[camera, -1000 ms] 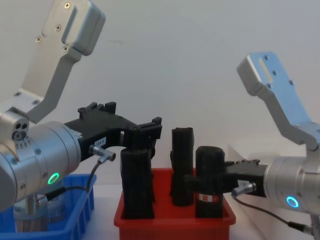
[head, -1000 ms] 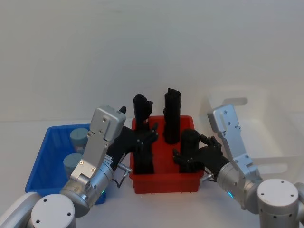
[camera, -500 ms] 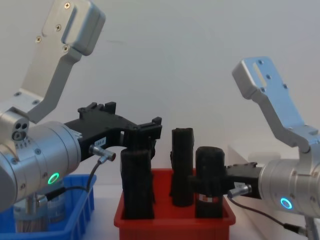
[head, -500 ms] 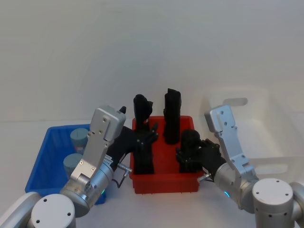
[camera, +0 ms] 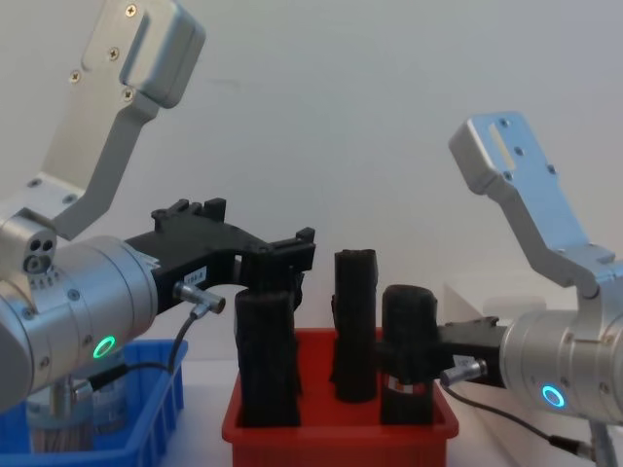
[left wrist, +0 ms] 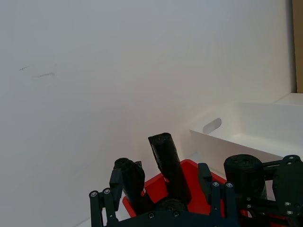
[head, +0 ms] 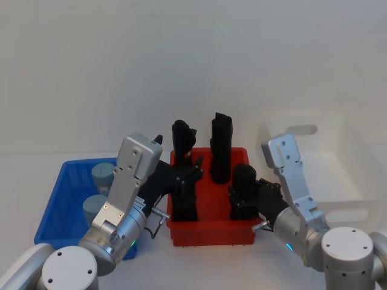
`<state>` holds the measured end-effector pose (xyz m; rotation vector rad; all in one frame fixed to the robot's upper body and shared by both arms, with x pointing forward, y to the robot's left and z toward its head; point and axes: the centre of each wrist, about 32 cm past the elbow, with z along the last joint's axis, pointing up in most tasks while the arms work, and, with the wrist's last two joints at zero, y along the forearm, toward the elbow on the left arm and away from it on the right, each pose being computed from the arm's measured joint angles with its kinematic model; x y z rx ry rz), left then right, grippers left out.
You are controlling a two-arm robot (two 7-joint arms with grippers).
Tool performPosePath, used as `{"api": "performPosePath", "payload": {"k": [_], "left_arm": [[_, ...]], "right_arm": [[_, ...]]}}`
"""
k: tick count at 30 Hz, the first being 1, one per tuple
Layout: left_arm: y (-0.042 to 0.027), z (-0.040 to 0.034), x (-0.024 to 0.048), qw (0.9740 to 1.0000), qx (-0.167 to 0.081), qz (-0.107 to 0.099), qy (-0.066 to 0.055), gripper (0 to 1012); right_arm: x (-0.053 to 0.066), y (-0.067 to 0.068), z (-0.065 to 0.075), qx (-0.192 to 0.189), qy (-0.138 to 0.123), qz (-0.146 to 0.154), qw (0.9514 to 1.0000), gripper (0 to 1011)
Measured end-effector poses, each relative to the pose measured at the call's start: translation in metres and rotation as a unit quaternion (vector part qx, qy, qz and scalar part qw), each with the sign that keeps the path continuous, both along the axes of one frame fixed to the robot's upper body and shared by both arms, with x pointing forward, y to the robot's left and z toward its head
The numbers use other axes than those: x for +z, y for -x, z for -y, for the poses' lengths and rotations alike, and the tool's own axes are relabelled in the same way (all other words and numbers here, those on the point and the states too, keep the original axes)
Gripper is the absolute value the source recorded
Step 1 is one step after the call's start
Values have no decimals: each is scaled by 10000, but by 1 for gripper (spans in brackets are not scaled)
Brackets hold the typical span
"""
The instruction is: Pick the cotton swabs from the blue box and place them into the white box.
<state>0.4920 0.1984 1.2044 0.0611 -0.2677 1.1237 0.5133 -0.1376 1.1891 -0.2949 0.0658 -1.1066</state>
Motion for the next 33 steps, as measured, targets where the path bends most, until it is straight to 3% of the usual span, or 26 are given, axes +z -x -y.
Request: {"api": "performPosePath", "payload": {"k": [9, 16, 25, 33], "left_arm": [[0, 0, 0, 10000, 0, 0, 0, 1004], [0, 0, 0, 10000, 0, 0, 0, 1004], [0, 0, 0, 10000, 0, 0, 0, 1004], [0, 0, 0, 10000, 0, 0, 0, 1004]], "right_arm": [[25, -11, -18, -3, -50, 80, 10000, 390], [151, -27, -52, -33, -306, 399, 9987, 368], [384, -56, -66, -157, -696, 979, 9926, 368], [596, -111, -15, -405, -923, 1597, 9820, 368]]}}
